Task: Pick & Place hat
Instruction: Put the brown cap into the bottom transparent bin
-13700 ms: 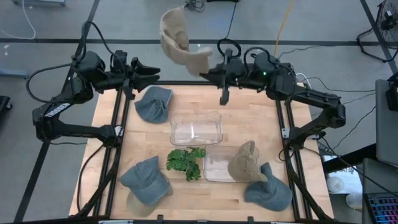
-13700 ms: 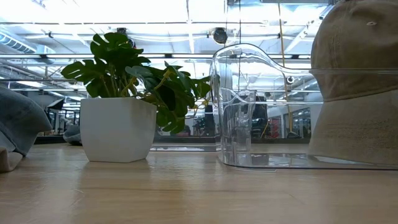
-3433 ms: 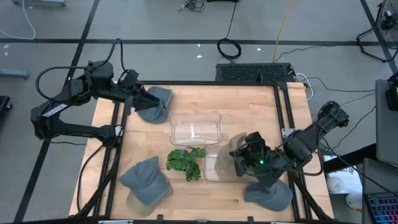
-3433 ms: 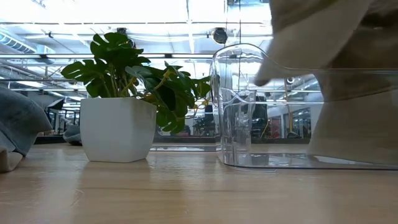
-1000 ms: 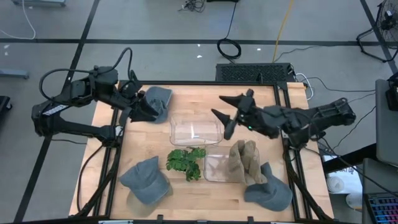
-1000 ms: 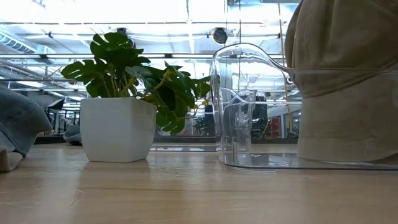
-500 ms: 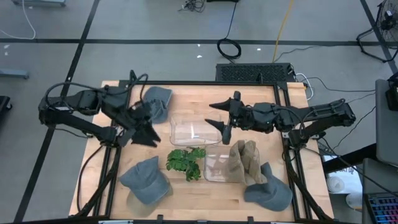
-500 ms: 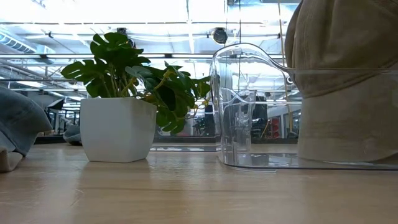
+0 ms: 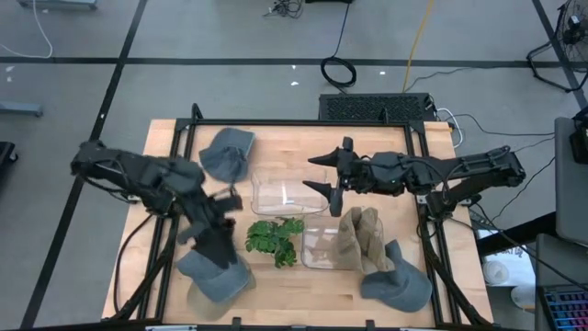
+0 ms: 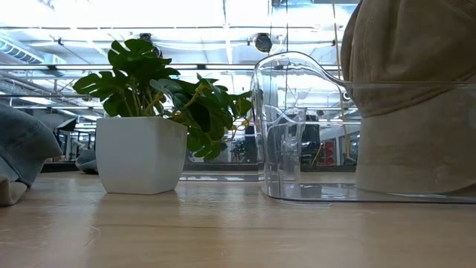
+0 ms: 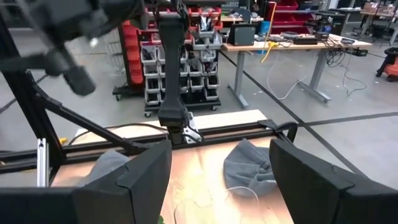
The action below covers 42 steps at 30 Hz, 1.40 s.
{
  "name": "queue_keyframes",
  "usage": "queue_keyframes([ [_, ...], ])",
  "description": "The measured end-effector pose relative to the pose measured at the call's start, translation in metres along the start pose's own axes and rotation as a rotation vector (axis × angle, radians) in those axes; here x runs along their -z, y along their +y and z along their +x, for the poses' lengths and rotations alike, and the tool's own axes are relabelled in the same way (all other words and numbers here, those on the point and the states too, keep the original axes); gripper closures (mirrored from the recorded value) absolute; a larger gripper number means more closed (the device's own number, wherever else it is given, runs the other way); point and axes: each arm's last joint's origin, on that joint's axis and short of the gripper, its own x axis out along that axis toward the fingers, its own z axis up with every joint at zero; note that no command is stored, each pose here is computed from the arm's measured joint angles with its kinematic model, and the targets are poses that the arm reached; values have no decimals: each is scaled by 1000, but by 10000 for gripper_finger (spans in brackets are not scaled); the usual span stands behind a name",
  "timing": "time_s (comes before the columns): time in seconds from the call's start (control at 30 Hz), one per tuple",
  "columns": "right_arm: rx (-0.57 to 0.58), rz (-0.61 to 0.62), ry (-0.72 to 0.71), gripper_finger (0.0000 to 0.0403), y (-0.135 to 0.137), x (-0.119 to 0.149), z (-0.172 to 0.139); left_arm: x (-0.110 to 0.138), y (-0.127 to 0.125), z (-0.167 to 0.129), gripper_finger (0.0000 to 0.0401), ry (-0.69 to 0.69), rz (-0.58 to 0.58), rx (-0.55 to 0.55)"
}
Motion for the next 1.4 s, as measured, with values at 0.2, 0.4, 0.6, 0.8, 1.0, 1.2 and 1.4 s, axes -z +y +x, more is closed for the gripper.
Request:
queue_keyframes([
  [0.2, 2, -19, 45, 145, 0, 5, 0, 15, 25, 38, 109, 92, -173, -167],
  [0.4, -82, -52, 99, 145, 2, 9, -1, 40, 34, 60, 129, 47, -261, -343],
  [0.6, -136, -60, 118, 145, 3, 11, -1, 65, 28, 74, 153, 20, -382, -390],
  [0.8, -149, -88, 117, 145, 3, 11, -1, 92, 32, 95, 157, 49, -532, -459],
  [1.0, -150, -109, 138, 145, 3, 13, -1, 124, 50, 130, 158, 242, -681, -556],
  [1.2, -148, -124, 182, 145, 2, 17, -2, 153, 73, 158, 158, 420, -733, -661],
  [1.4, -146, -127, 192, 145, 2, 18, -2, 162, 89, 172, 158, 378, -574, -699],
])
